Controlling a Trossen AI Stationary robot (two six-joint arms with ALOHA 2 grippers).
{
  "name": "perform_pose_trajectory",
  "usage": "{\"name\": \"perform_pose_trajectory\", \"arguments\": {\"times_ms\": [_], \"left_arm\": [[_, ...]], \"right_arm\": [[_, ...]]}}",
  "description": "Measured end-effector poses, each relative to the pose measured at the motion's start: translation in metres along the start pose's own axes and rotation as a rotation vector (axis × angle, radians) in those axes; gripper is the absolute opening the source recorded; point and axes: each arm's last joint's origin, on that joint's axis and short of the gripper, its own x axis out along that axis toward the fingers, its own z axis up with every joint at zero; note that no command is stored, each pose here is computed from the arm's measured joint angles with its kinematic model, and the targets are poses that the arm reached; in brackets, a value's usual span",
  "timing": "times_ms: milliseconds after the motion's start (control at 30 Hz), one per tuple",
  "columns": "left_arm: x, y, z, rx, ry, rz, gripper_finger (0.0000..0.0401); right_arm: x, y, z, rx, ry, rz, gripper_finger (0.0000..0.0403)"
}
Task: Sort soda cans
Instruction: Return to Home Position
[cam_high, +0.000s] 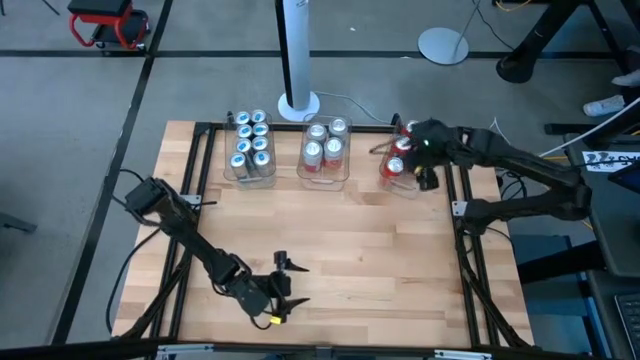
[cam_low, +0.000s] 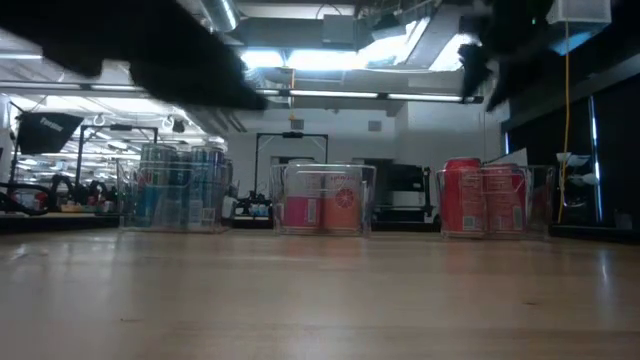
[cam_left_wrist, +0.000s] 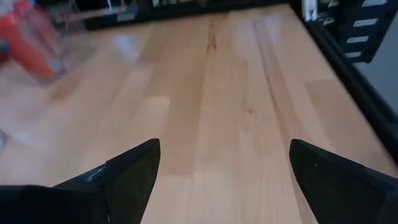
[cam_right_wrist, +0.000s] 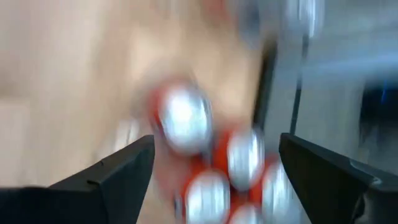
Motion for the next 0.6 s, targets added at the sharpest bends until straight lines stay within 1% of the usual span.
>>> {"name": "perform_pose_trajectory", "arguments": {"times_ms": [100,167,300,400,467,533,600], "left_arm": [[-0.005,0.012,0.018,0.054,-0.02,-0.01,0.0335],[-0.005,0.028,0.03,0.087,-0.009,-0.023,0.0318],[0.0,0.069,0.044,0.1,0.076,-0.023,0.0261],[-0.001,0.098,0.05,0.099,0.141,0.045,0.0204],[-0.004,0.111,0.052,0.102,0.152,0.067,0.0164],[-0.011,0.12,0.052,0.1,0.12,0.04,0.0126],[-0.021,0.128,0.047,0.09,0.059,0.014,0.0094]], "right_arm": [[-0.005,0.018,0.022,-0.155,-0.253,0.023,0.0342],[-0.005,0.031,0.035,-0.24,-0.403,0.007,0.0342],[0.002,0.051,0.042,-0.342,-0.587,-0.072,0.0342],[0.009,0.062,0.034,-0.386,-0.706,-0.086,0.0342],[0.013,0.07,0.024,-0.391,-0.75,-0.088,0.0342],[0.014,0.076,0.013,-0.379,-0.788,-0.121,0.0342],[0.014,0.084,-0.001,-0.37,-0.814,-0.146,0.0342]]}}
